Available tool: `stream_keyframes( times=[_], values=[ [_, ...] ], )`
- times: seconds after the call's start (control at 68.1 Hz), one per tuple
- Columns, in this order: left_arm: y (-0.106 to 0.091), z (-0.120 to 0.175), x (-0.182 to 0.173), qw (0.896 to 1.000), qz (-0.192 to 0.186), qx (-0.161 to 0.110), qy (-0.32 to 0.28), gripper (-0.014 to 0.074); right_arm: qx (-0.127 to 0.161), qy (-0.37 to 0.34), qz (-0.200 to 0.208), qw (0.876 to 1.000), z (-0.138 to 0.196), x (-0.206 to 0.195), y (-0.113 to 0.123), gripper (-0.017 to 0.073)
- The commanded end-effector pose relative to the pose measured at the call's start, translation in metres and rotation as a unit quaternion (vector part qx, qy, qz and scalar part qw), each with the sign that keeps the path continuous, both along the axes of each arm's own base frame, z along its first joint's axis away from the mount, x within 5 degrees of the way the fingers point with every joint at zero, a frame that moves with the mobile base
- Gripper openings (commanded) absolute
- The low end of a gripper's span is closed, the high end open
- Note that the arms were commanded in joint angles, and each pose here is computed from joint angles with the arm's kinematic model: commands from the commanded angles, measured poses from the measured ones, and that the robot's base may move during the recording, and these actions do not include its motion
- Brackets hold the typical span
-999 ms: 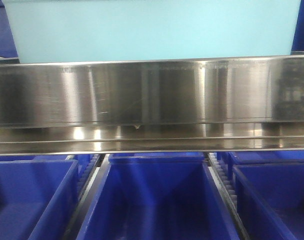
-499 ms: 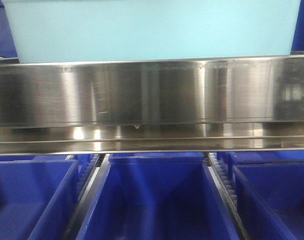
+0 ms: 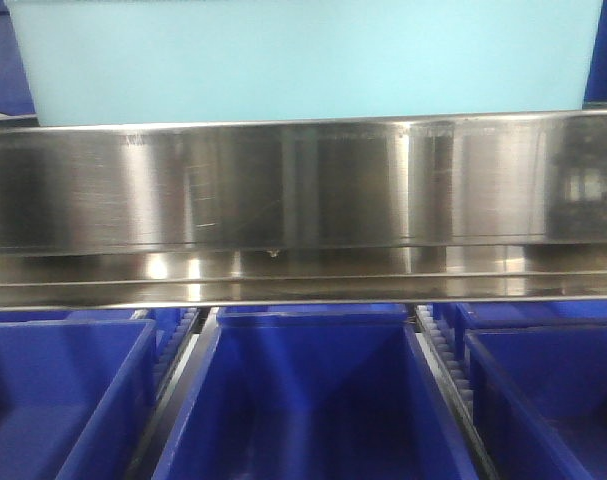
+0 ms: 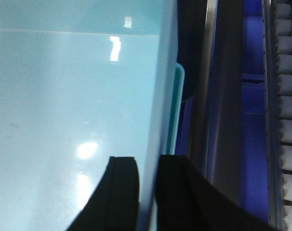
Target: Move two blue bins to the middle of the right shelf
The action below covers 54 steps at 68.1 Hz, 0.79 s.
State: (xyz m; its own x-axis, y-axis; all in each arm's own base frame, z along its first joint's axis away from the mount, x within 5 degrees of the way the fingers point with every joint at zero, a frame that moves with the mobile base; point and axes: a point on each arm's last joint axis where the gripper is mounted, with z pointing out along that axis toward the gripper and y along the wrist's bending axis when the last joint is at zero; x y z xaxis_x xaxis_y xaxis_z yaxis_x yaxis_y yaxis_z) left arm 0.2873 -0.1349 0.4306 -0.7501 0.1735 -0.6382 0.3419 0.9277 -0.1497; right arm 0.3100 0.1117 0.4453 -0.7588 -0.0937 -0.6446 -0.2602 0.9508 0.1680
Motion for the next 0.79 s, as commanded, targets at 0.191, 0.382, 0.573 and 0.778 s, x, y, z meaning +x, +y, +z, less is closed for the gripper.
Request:
stream_keyframes(
  times=[0.191, 0.382, 0.573, 0.778],
  values=[
    [0.005, 0.006, -0.003, 1.0, 0.002, 0.008, -0.014, 0.0426, -0.015, -0.016, -0.006, 1.0, 0.007, -0.004, -0.008, 0.0575],
    [0.01, 0.021, -0.012, 0.999, 0.004, -0.004, -0.047, 0.0609, -0.011, -0.028, -0.006, 1.0, 0.018, -0.016, -0.011, 0.0559],
    [0.02, 0.037, -0.029, 0.997, 0.01, -0.001, -0.078, 0.0601, -0.006, -0.045, -0.006, 0.999, 0.029, -0.028, -0.015, 0.0559],
    [0.02, 0.025, -0.029, 0.998, 0.011, 0.008, -0.056, 0.0601, -0.008, -0.039, -0.006, 0.999, 0.026, -0.028, -0.015, 0.0559]
  ],
)
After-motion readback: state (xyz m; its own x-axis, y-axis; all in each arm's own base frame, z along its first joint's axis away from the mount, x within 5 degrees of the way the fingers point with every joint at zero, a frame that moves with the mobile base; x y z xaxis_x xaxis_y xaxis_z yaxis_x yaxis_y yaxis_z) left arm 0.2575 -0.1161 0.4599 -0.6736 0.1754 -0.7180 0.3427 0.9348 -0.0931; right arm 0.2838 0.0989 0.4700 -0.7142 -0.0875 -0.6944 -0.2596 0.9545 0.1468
